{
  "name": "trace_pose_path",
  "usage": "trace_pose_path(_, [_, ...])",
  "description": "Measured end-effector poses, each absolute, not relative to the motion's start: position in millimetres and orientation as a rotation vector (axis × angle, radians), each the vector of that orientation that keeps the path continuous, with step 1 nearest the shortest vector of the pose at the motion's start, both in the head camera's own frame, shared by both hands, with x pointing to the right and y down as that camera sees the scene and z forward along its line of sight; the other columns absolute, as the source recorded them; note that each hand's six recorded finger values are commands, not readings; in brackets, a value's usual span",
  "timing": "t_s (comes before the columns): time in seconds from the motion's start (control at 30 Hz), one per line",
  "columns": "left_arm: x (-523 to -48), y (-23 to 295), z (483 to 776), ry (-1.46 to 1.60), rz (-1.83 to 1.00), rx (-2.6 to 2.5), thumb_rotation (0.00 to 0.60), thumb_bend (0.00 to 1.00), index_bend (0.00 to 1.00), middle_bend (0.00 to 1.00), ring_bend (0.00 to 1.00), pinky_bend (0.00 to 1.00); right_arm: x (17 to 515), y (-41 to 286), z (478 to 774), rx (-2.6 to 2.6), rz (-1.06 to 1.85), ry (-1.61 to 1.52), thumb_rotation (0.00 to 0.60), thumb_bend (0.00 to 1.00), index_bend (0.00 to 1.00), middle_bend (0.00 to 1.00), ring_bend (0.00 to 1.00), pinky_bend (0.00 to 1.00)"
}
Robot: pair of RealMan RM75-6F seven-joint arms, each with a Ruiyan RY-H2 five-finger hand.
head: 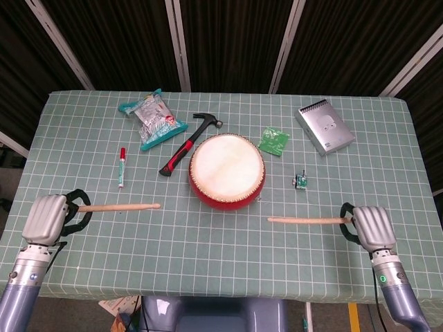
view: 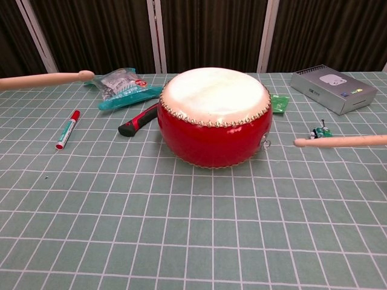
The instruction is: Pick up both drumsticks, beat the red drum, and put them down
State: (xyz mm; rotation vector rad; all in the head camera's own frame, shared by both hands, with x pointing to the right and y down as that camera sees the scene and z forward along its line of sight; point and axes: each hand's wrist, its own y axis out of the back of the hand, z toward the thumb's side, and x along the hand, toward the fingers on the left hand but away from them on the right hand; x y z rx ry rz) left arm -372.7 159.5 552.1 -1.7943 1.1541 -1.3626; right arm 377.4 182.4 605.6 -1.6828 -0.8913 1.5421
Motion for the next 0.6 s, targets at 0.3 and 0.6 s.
trace_pose_path(0.3, [-383.7, 153.2, 552.5, 1.172, -1.367, -1.765, 0.6, 0.52, 0.76, 1.0, 1.0, 1.0, 376.8, 165.8, 582.3, -1.722, 1.531, -1.109, 0.6, 0.52, 0.9, 1.0, 1.0, 1.0])
trace_pose_path(0.6, [-395.8, 117.8, 558.6, 1.244, -1.371, -1.739, 0.6, 0.52, 0.76, 1.0, 1.0, 1.0, 365.6, 137.6, 570.4, -1.72, 1.578, -1.231, 0.6, 0.52, 0.9, 1.0, 1.0, 1.0])
